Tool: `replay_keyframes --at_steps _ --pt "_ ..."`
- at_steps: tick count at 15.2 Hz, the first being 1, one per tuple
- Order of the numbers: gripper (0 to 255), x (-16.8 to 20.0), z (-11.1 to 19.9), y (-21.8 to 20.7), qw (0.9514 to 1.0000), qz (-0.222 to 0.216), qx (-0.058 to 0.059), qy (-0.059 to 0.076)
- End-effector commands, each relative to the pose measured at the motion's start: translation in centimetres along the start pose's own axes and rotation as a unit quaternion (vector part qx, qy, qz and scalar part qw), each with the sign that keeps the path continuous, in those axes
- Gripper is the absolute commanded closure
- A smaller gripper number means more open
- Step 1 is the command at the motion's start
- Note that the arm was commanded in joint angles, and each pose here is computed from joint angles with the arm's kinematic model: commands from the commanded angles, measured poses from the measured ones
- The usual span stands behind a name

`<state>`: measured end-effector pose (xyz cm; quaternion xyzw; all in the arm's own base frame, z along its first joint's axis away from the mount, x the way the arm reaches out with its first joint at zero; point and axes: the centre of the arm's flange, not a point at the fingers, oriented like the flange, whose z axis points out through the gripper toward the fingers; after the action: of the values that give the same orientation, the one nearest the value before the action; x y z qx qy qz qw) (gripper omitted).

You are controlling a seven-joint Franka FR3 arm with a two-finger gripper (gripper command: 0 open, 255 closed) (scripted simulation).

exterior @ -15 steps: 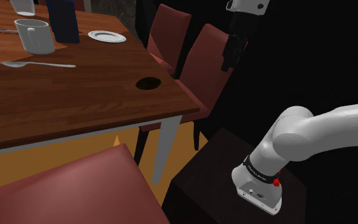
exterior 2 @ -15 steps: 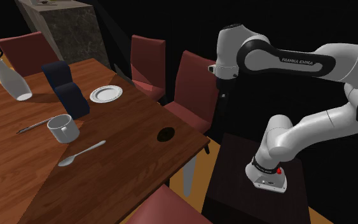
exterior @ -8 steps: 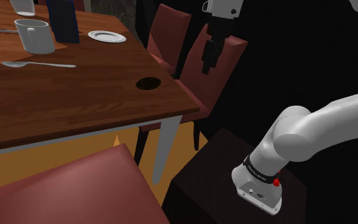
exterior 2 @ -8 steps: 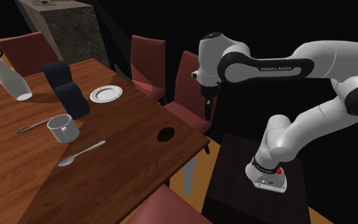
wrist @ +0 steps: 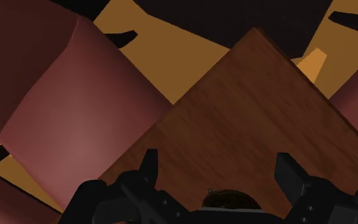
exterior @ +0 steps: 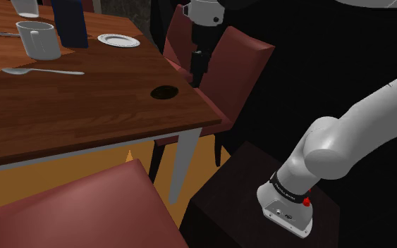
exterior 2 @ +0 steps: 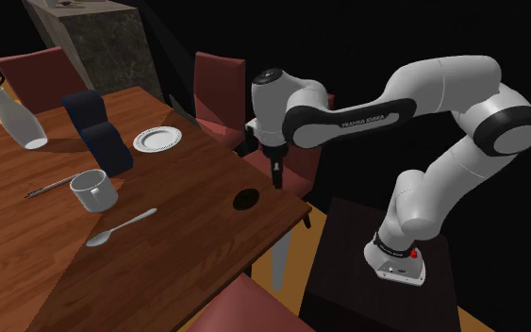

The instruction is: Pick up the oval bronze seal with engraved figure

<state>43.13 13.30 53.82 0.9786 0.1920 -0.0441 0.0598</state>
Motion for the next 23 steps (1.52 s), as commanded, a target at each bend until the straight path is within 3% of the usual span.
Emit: replay_keyframes --at_steps 1,6,15,16,23 --pt "0 2.7 1.1 -1.4 0.9996 -0.024 -0.017 0.000" --pt "0 8.2 2.8 -4.1 0.9956 -0.075 -0.056 -0.001" --pt "0 8.6 6.8 -4.5 0.9956 -0.075 -0.056 -0.001" --pt "255 8.5 6.8 -4.6 0.9956 -0.075 -0.056 -0.002" --pt "255 8.5 6.8 -4.6 0.9956 -0.075 -0.056 -0.002"
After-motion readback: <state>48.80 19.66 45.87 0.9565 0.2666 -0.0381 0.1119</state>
